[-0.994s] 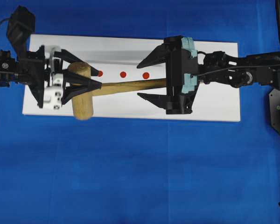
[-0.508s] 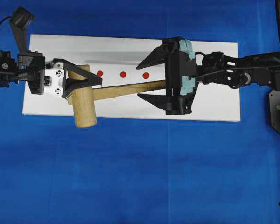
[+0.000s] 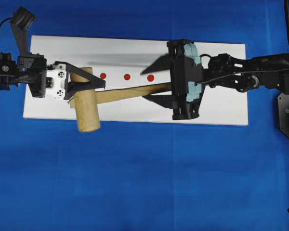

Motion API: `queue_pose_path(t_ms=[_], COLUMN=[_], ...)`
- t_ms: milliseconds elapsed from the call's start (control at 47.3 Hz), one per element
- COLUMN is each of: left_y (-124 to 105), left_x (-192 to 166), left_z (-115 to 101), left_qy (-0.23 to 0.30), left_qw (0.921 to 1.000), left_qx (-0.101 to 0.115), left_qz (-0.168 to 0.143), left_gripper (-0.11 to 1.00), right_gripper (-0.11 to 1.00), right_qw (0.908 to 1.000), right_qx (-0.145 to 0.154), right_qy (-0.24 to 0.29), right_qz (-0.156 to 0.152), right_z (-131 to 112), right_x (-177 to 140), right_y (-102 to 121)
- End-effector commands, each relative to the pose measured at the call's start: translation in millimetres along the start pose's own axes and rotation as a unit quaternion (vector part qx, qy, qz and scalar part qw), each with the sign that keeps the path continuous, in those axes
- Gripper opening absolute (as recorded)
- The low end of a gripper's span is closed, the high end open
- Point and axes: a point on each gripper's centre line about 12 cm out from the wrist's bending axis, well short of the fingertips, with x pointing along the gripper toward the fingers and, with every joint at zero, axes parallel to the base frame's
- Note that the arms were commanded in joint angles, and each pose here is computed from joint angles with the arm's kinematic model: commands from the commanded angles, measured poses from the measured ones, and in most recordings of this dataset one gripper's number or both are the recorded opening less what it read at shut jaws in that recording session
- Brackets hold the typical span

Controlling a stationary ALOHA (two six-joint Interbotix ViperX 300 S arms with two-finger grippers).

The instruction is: Hit the mark with a hammer.

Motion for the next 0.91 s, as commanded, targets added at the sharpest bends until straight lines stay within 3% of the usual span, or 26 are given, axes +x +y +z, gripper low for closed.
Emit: queue_pose_path(t_ms=[0, 85, 487, 677, 889], left_y=[-15.8, -17.1, -18.3, -17.9, -14.2], left_x=[0.3, -0.3, -3.0, -3.8, -6.6], left_z=[5.1, 5.7, 6.6, 6.4, 6.3], left_qy=[-0.008, -0.009, -0.010, -0.011, -0.007], left_qw=[0.9997, 0.9996, 0.9994, 0.9993, 0.9994], left_qx=[0.003, 0.007, 0.017, 0.021, 0.029], left_qz=[-0.023, -0.027, -0.029, -0.029, -0.016], left_gripper=[0.44, 0.44, 0.45, 0.89, 0.89], right_gripper=[0.23, 0.08, 0.08, 0.08, 0.08], right_qw=[0.9999, 0.9999, 0.9998, 0.9999, 0.9998], right_qx=[-0.003, -0.003, -0.003, 0.001, 0.011], right_qy=[-0.017, -0.015, -0.017, -0.017, -0.017], right_qz=[-0.001, 0.001, 0.000, 0.001, 0.001], right_z=[13.9, 13.8, 14.7, 14.5, 12.8], right_x=[-2.1, -2.6, -2.6, -2.6, -5.9], right_y=[-1.5, -1.1, -1.4, -1.3, -1.2])
